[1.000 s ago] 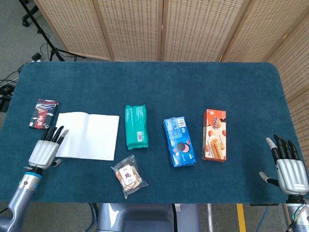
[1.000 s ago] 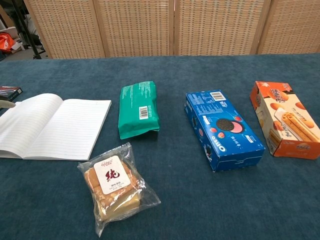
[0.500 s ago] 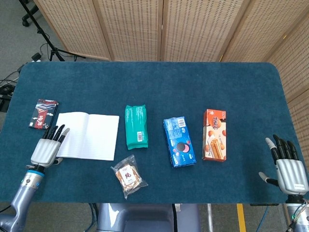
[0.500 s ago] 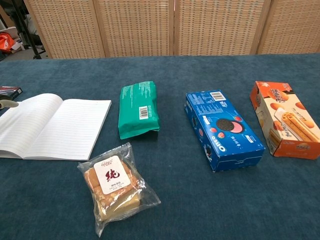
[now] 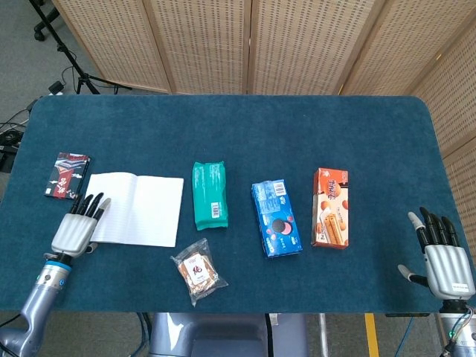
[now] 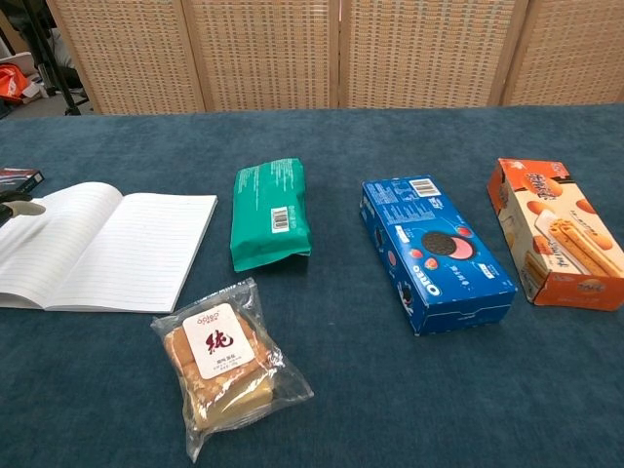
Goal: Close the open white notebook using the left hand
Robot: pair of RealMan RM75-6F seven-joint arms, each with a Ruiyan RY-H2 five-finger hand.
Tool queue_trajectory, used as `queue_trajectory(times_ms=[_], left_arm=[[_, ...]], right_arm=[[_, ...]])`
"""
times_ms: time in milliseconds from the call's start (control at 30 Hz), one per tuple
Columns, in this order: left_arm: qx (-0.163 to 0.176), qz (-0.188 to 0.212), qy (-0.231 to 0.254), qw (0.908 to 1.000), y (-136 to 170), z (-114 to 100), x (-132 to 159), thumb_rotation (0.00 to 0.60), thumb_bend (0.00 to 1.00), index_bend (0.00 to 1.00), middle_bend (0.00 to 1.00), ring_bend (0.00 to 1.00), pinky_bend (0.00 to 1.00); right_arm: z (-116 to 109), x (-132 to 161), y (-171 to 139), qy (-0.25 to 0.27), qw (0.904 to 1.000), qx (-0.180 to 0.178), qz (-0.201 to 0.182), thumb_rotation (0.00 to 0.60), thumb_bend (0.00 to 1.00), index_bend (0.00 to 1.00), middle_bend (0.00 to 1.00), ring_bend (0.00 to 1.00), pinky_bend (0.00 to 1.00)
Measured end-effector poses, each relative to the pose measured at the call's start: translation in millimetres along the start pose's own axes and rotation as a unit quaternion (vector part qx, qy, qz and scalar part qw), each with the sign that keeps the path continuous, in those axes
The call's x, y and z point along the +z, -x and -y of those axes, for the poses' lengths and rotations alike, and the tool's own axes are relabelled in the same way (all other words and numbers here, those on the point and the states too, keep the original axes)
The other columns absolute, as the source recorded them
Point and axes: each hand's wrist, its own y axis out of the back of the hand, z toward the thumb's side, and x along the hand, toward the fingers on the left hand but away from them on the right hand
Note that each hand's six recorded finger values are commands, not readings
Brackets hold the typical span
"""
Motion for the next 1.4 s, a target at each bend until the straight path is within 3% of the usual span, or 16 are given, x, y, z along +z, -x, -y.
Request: queue_trajectory(times_ms=[333, 700, 1400], left_arm=[[0.008, 0.01, -0.006, 0.9999, 1, -3, 4, 0.6, 0.28, 0.0, 0.0, 0.0, 0.0], [0.019, 0.017, -0.015, 0.9996, 3, -9, 7, 0.6, 0.4, 0.0, 0.0, 0.0, 0.0], [0.126, 0.062, -0.025, 0.9898, 8, -51, 34, 0.6, 0.39, 0.0, 0.0, 0.0, 0.0]], right_arm=[[0, 1, 0, 0.001, 1.0, 0.001, -0.002, 0.6, 0.09, 0.05, 0.0, 0.0, 0.0], [2, 2, 0, 0.001, 1.0, 0.005, -0.004, 0.6, 0.09, 0.05, 0.0, 0.0, 0.0], [3, 4, 0, 0.001, 1.0, 0.006, -0.006, 0.6, 0.09, 0.05, 0.0, 0.0, 0.0]])
